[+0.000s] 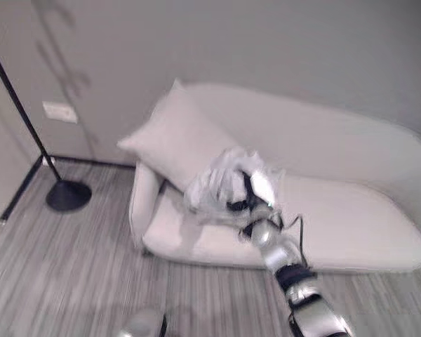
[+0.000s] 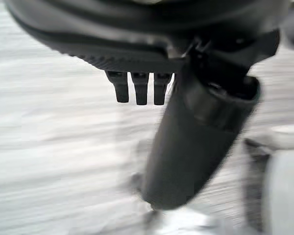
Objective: Hang the clothes on the sofa on the clothes rack.
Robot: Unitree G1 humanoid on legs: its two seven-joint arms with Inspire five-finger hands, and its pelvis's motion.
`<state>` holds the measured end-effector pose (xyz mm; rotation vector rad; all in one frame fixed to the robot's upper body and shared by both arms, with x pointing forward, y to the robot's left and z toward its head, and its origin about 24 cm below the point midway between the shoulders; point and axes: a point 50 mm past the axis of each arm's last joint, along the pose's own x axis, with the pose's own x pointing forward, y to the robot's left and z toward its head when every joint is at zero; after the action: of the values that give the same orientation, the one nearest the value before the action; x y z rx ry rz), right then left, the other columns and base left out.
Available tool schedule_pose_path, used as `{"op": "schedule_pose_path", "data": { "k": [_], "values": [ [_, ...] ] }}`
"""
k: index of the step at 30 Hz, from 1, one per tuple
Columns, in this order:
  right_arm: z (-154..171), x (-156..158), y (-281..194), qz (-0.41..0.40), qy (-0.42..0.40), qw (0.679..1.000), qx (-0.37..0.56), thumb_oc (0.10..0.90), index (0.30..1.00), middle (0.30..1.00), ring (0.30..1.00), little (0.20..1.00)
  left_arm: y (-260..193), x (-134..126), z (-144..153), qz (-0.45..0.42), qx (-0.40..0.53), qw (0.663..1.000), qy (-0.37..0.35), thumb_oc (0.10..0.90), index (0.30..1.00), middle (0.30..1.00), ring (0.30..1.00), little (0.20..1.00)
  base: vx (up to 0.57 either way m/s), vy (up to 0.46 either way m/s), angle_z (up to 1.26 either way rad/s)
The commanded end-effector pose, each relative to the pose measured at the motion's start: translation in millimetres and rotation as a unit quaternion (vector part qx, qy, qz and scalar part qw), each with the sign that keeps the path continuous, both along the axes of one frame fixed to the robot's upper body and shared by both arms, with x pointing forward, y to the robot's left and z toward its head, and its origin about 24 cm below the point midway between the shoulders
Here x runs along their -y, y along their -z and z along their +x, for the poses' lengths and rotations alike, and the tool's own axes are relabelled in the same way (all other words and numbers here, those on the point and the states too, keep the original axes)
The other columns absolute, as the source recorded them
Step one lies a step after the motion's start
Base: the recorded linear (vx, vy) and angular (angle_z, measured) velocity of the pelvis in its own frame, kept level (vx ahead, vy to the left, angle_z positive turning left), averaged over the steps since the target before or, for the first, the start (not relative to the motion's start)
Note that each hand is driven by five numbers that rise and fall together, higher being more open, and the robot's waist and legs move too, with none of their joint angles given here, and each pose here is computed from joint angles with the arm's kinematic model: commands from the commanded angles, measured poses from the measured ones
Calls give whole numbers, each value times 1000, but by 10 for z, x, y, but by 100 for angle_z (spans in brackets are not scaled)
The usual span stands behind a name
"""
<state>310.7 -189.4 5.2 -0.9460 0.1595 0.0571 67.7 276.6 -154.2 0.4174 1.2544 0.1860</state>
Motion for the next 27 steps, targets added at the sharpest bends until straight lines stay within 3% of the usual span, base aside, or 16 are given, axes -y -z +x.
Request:
{"op": "schedule_pose_path", "data": {
  "k": [1,4,11,17,27],
  "values": [
    [267,385,-626,-46,53,990,123,800,900,900,900,900,-36,-79,13,15,1,999,29,800,900,900,900,900,136,-261,42],
    [132,690,-547,-83,93,986,107,800,900,900,900,900,-77,-66,226,16,28,998,57,800,900,900,900,900,150,-228,96],
    [-305,1097,-397,-153,135,975,86,800,900,900,900,900,-37,-86,-1,19,15,1000,-3,800,900,900,900,900,147,-102,51],
    [-537,1222,-360,-162,148,972,83,800,900,900,900,900,34,45,-145,0,-15,1000,7,800,900,900,900,900,23,-99,-7],
    [-912,1390,-625,-173,168,960,142,800,900,900,900,900,56,193,-25,-16,2,999,51,800,900,900,900,900,5,-73,-1]
  ]
}}
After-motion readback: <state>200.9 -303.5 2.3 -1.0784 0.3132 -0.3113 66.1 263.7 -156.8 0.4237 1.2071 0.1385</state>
